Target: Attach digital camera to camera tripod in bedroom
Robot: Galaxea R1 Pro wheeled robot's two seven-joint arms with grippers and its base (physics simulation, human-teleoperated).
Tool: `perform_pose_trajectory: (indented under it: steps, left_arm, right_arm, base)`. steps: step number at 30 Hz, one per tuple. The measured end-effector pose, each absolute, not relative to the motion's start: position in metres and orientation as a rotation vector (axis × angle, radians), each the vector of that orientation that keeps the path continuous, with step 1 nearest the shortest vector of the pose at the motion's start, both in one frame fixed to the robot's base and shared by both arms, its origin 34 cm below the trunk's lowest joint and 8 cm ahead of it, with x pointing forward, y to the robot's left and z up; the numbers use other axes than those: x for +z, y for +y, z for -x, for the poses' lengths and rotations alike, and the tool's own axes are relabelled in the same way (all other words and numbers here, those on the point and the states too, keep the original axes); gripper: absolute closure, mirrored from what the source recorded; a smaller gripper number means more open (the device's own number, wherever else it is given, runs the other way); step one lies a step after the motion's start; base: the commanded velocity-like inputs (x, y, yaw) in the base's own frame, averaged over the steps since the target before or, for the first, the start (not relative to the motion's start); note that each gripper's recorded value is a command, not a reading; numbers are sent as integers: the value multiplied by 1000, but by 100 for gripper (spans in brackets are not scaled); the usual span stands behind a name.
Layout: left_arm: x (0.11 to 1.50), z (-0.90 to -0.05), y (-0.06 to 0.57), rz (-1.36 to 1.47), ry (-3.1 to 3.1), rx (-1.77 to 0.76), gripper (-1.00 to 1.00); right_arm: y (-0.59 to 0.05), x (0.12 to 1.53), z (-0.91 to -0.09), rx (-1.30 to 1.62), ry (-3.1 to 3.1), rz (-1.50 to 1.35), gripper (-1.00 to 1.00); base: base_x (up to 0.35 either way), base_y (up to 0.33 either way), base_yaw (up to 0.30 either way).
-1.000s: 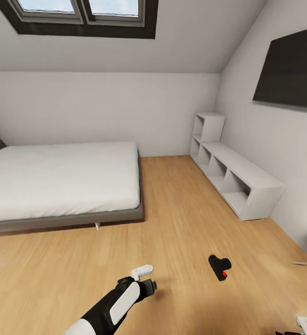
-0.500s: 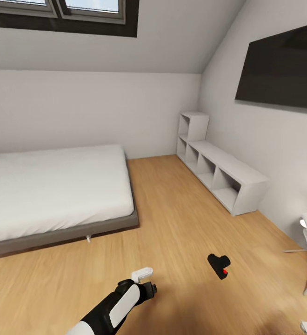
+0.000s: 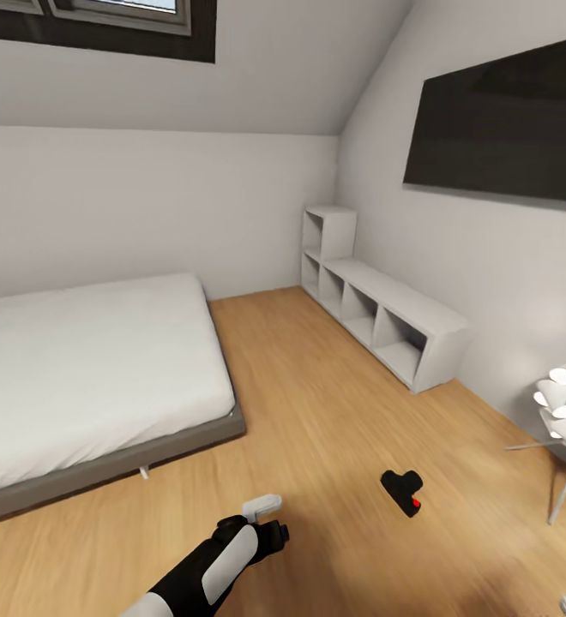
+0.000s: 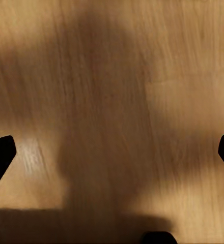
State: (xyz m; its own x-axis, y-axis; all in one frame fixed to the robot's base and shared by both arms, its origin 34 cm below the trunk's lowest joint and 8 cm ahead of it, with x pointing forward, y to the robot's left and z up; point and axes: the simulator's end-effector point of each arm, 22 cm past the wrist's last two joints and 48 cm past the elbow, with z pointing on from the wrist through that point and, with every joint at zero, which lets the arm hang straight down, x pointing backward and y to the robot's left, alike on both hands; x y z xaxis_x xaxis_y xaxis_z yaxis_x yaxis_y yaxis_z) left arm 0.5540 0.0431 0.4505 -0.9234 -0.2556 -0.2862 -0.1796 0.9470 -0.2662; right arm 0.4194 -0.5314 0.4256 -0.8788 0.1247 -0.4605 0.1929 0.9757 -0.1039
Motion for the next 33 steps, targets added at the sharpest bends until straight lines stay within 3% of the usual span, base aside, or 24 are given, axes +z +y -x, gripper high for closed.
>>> perform_pose_trajectory:
  steps: [15, 33]
  left_arm:
    - [449, -552, 43, 315, 2785, -334, -100]
    - [449, -552, 43, 312, 2786, -333, -100]
  right_arm:
    - [-537, 428, -418, -208, 2646, -260, -100]
    - [-538, 428, -418, -208, 2645, -261, -100]
  base:
    - [228, 257, -262]
    - [272, 164, -262]
